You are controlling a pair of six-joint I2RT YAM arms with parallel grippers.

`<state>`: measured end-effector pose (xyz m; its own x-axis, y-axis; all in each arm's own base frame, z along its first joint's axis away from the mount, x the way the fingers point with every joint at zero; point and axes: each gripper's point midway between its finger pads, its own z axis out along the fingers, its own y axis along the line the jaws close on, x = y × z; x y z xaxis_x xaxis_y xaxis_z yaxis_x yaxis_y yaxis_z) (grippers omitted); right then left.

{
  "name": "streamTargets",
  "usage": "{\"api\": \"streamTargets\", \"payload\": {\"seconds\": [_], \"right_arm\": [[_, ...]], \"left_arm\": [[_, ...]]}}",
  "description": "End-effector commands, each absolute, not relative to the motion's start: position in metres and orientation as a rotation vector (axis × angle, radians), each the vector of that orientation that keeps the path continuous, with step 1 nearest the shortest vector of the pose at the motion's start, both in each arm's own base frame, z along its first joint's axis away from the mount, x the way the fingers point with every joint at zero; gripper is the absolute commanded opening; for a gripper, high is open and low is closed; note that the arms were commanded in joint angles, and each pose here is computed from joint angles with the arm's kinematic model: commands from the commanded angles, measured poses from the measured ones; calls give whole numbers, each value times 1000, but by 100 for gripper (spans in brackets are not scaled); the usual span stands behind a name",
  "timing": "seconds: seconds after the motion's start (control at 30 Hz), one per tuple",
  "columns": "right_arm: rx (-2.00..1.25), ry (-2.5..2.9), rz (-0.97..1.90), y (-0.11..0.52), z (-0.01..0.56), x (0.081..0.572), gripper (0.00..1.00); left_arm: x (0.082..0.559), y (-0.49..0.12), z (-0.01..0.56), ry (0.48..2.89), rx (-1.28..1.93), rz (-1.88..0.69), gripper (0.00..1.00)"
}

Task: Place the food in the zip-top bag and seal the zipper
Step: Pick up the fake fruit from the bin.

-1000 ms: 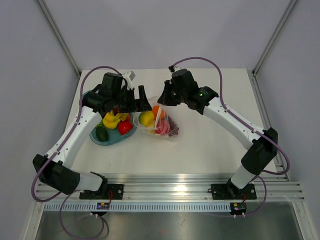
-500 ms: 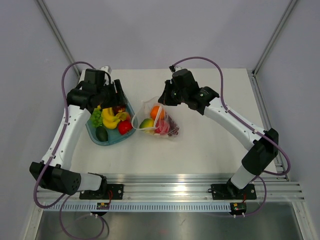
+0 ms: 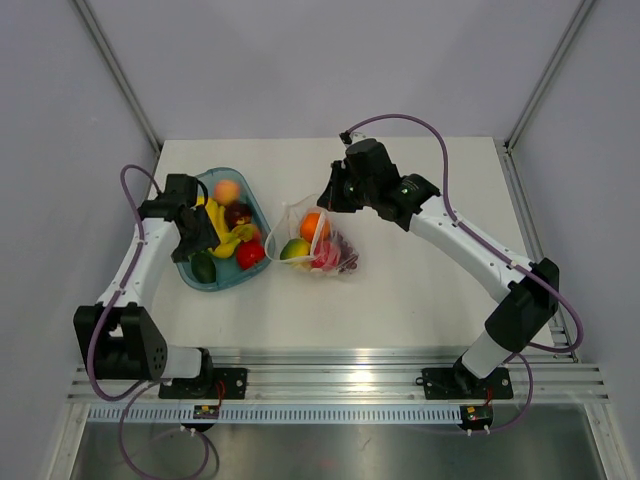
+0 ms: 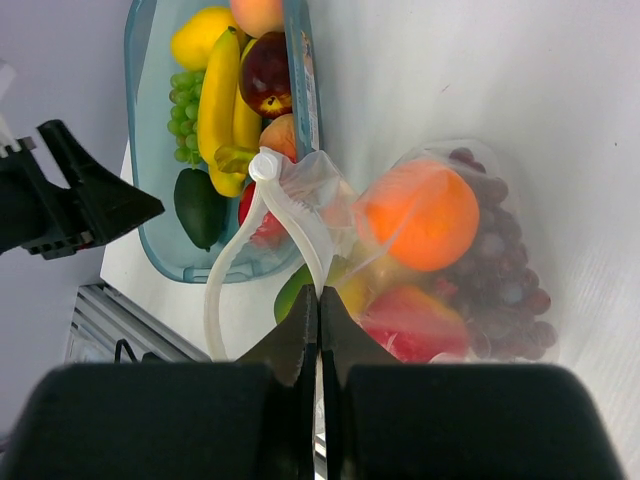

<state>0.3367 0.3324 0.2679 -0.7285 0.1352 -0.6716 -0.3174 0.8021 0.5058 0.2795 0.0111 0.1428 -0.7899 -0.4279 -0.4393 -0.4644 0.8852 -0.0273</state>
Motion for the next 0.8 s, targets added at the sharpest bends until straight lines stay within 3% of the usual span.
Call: {"api": "streamTargets", "payload": {"seconds": [0.0,0.4,0.57,0.77], "right_arm": [[-141,2139,861,336,306,334,0],[-151,2141,846,334,307,334,0],[-150,2141,852,336,307,336,0],[-156,2136,848,336,307,335,0]], "left_arm": [[291,26,124,2575,-716,213,67],[300,30,72,2651,-724,277,67],[300,30,65,2671,-738,292,73],[302,26,47,2721,-770,293,64]]}}
